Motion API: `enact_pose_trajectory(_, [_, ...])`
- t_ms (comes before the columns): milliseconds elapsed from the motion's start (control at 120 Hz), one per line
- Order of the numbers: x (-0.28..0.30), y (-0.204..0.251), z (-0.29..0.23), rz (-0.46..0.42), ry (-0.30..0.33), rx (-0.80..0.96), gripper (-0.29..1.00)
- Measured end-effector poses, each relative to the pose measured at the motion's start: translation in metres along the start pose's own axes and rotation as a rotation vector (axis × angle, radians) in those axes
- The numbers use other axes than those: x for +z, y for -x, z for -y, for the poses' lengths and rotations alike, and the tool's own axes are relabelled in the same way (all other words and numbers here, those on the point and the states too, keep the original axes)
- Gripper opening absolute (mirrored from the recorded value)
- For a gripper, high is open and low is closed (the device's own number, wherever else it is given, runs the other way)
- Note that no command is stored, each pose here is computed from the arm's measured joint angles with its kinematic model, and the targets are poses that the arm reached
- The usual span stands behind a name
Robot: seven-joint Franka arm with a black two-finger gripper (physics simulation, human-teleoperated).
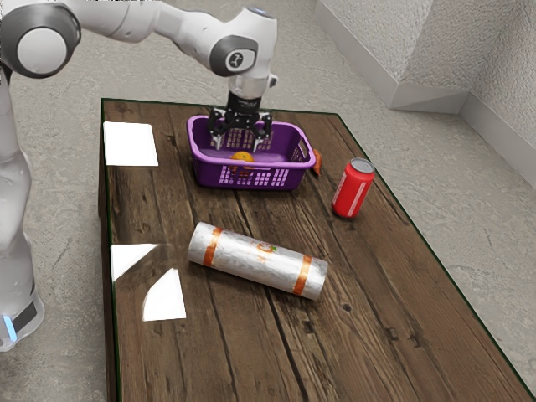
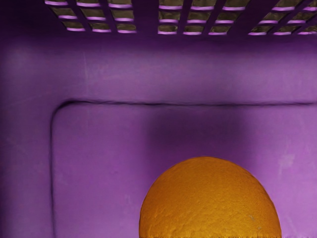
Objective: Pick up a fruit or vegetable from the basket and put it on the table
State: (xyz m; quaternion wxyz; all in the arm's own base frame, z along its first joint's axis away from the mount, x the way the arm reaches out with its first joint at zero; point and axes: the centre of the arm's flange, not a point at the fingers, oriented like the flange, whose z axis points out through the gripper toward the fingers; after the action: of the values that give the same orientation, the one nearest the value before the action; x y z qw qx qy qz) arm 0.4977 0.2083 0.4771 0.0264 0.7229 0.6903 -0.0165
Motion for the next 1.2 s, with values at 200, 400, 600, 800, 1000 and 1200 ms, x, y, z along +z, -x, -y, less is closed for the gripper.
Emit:
enact_pose_trajectory(200, [0.018, 0.009, -0.013, -0.007, -0.011, 0.038, 0.69])
enact_pose_trajectory(400, [0.037, 0.020, -0.011, 0.010, -0.010, 0.061, 0.69])
enact_pose_trajectory(600, [0.040, 0.006, 0.001, 0.015, 0.008, 0.042, 0.69])
enact_pose_trajectory(800, [0.041, -0.012, 0.009, 0.010, 0.011, 0.002, 0.54])
enact_pose_trajectory(1000, [0.031, 0.004, 0.003, 0.004, 0.026, -0.011, 0.26])
enact_pose_trajectory(1200, [-0.097, -0.013, 0.007, -0.097, 0.178, -0.046, 0.22])
